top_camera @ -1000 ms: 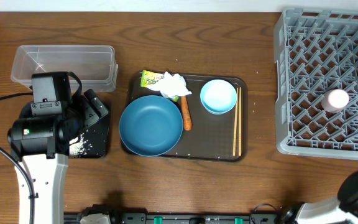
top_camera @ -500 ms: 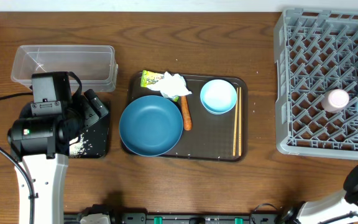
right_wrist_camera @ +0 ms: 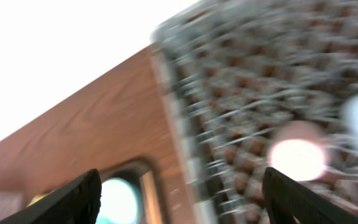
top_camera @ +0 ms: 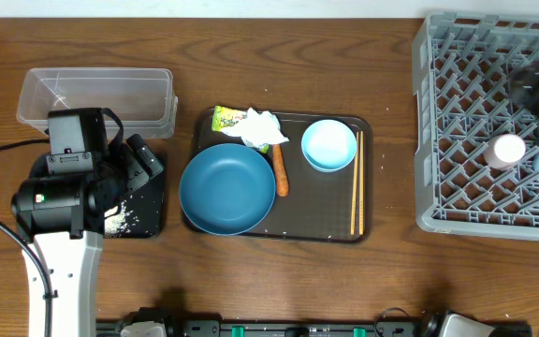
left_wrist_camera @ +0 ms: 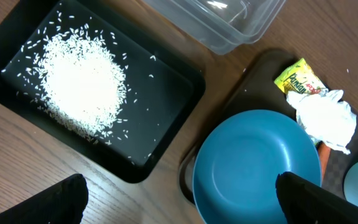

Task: Sort waste into correct bins and load items into the dishwasher rack
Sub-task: 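Reach the right gripper down to the rim of the light-blue bowl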

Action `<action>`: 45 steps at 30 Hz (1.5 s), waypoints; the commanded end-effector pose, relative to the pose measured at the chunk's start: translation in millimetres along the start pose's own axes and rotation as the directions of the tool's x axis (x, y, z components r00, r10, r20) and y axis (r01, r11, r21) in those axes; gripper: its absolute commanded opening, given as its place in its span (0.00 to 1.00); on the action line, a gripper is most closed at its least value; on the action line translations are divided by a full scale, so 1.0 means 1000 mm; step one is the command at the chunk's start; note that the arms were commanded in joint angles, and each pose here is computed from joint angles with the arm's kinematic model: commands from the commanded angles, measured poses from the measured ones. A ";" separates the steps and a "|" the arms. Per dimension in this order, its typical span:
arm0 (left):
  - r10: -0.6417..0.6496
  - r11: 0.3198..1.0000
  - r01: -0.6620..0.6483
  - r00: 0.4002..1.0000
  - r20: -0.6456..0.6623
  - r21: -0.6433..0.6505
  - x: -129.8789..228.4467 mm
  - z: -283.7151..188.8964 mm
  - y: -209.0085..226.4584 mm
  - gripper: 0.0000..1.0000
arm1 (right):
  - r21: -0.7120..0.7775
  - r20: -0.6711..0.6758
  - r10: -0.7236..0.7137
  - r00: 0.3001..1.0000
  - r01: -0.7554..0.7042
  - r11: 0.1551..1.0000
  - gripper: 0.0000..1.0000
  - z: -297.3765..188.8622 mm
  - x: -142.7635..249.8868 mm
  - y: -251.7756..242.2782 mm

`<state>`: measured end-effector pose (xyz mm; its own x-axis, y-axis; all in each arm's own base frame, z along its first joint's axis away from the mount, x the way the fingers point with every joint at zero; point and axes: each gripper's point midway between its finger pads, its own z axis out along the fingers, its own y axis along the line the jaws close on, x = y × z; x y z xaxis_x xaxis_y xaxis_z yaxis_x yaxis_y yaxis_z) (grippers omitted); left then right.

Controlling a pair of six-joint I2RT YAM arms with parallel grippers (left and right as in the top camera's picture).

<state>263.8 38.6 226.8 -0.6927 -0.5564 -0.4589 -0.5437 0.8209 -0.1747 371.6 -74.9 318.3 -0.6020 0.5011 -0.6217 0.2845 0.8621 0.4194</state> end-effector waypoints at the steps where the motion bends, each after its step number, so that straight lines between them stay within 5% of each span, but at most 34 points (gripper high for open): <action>1: -0.015 1.000 0.015 1.000 0.016 -0.003 -0.005 -0.004 0.001 0.99 | -0.134 -0.092 -0.070 0.993 0.058 0.989 0.83 0.009 0.029 0.051; 16: -0.015 1.000 0.015 1.000 0.016 -0.003 -0.005 -0.004 0.001 0.99 | -0.267 -0.353 -0.372 0.859 0.288 0.920 0.85 0.089 0.149 0.156; 38: -0.015 1.000 0.015 1.000 0.016 -0.003 -0.005 -0.004 0.001 0.99 | -0.302 -0.415 -0.428 0.803 0.322 0.897 0.86 0.098 0.184 0.172; 45: -0.015 1.000 0.015 1.000 0.016 -0.003 -0.005 -0.004 0.001 0.99 | -0.368 -0.374 -0.561 0.738 0.437 0.820 0.90 0.090 0.210 0.199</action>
<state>263.8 38.5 226.8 -0.6928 -0.5565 -0.4587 -0.5435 0.8209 -0.1750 376.2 194.9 211.6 -0.9024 -0.0737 -0.4245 -0.2421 0.9018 0.3581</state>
